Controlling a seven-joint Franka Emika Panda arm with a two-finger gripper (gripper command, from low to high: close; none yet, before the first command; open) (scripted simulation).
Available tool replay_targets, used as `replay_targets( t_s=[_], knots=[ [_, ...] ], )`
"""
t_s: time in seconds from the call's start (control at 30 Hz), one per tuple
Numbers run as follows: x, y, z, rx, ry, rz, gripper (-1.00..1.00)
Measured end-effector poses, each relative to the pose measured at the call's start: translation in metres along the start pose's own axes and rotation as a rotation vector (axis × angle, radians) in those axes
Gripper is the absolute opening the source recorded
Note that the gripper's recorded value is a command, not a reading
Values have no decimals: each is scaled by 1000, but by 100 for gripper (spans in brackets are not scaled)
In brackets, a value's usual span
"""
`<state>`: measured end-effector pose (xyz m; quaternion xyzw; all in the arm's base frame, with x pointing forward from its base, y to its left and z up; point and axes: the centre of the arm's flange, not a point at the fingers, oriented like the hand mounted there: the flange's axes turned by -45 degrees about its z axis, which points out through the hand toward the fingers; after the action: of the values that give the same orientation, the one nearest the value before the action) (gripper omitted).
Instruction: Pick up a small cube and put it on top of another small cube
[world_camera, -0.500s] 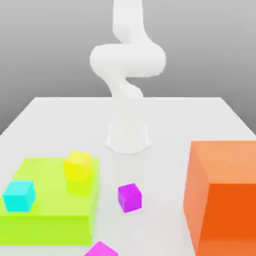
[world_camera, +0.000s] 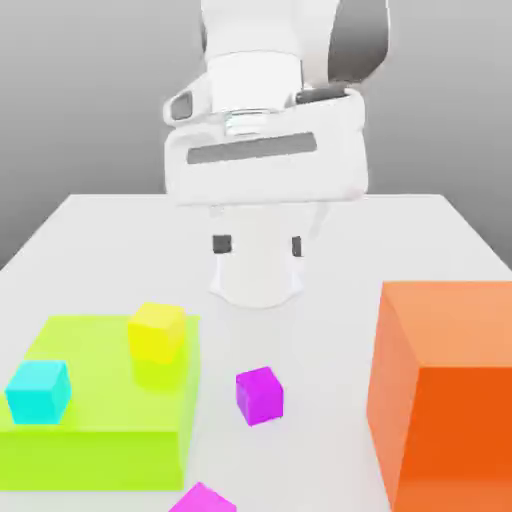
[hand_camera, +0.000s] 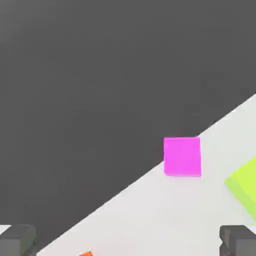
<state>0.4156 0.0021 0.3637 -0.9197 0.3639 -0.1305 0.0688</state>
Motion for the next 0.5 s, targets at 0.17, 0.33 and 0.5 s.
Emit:
replay_targets(
  t_s=[0.17, 0.33, 0.5],
  knots=[
    [-41, 39, 74, -114, -85, 205, 0],
    [-87, 85, 130, -242, -135, 396, 0],
    [-98, 98, 168, -259, -142, 424, 0]
  ],
)
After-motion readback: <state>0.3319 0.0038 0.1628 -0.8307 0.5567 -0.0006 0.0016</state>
